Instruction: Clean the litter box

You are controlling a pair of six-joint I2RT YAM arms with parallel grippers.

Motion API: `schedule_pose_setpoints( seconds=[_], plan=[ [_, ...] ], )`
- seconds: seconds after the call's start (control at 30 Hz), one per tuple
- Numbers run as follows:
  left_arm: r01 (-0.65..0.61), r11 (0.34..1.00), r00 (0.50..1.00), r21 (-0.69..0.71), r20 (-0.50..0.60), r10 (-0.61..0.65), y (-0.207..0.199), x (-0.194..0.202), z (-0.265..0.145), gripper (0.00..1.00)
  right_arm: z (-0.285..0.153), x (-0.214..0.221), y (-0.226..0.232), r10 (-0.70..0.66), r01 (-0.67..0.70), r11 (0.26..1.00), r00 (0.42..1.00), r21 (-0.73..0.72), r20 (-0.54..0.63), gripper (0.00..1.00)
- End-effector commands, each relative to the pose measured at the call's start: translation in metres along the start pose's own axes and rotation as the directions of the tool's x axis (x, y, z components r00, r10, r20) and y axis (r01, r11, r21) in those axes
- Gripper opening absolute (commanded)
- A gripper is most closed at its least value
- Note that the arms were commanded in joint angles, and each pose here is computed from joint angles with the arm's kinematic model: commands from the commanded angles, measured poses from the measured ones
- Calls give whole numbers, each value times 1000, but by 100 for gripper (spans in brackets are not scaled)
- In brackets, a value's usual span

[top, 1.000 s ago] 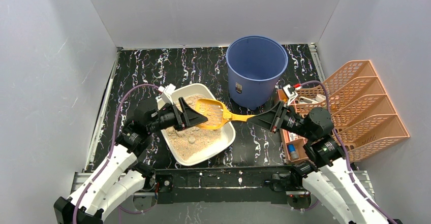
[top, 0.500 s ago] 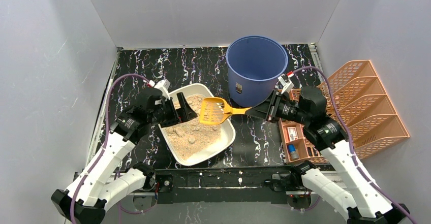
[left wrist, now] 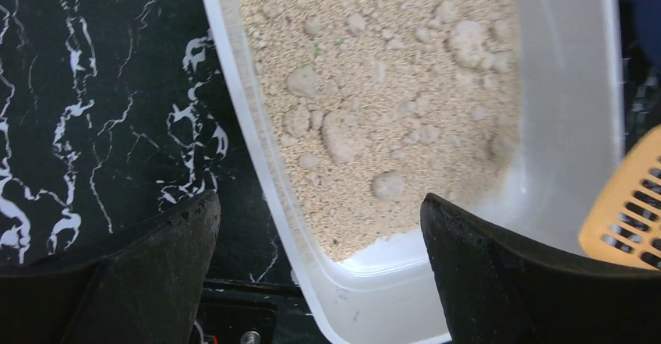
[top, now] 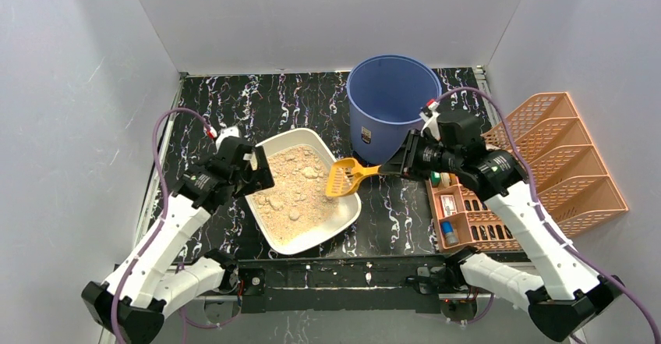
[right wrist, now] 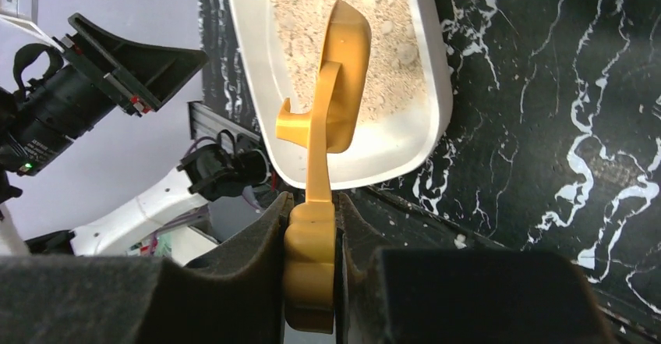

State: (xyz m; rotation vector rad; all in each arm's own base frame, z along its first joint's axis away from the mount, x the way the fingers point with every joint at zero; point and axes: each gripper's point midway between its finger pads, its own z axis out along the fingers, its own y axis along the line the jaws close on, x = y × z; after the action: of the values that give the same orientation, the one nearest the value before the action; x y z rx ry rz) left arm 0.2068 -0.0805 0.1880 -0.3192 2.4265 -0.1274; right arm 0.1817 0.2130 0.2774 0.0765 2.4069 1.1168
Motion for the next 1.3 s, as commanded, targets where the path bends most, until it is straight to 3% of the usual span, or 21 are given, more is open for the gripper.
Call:
schedule_pose_setpoints(
  seconds=[0.0,0.33,0.8,1.27],
  plan=[
    [-7,989,1000,-148,-12,5,24,11,23,98,1,7,0,-24,24,994,1000,103,1,1],
    [0,974,999,-225,-35,-9,38,10,65,97,35,39,0,-129,142,942,990,303,-62,1],
    [28,973,992,-231,-115,-56,43,38,104,78,56,47,-14,-130,133,889,991,439,-37,1],
    [66,977,981,-203,-167,-101,40,62,119,23,73,48,-37,-49,6,870,996,492,75,1]
  ],
)
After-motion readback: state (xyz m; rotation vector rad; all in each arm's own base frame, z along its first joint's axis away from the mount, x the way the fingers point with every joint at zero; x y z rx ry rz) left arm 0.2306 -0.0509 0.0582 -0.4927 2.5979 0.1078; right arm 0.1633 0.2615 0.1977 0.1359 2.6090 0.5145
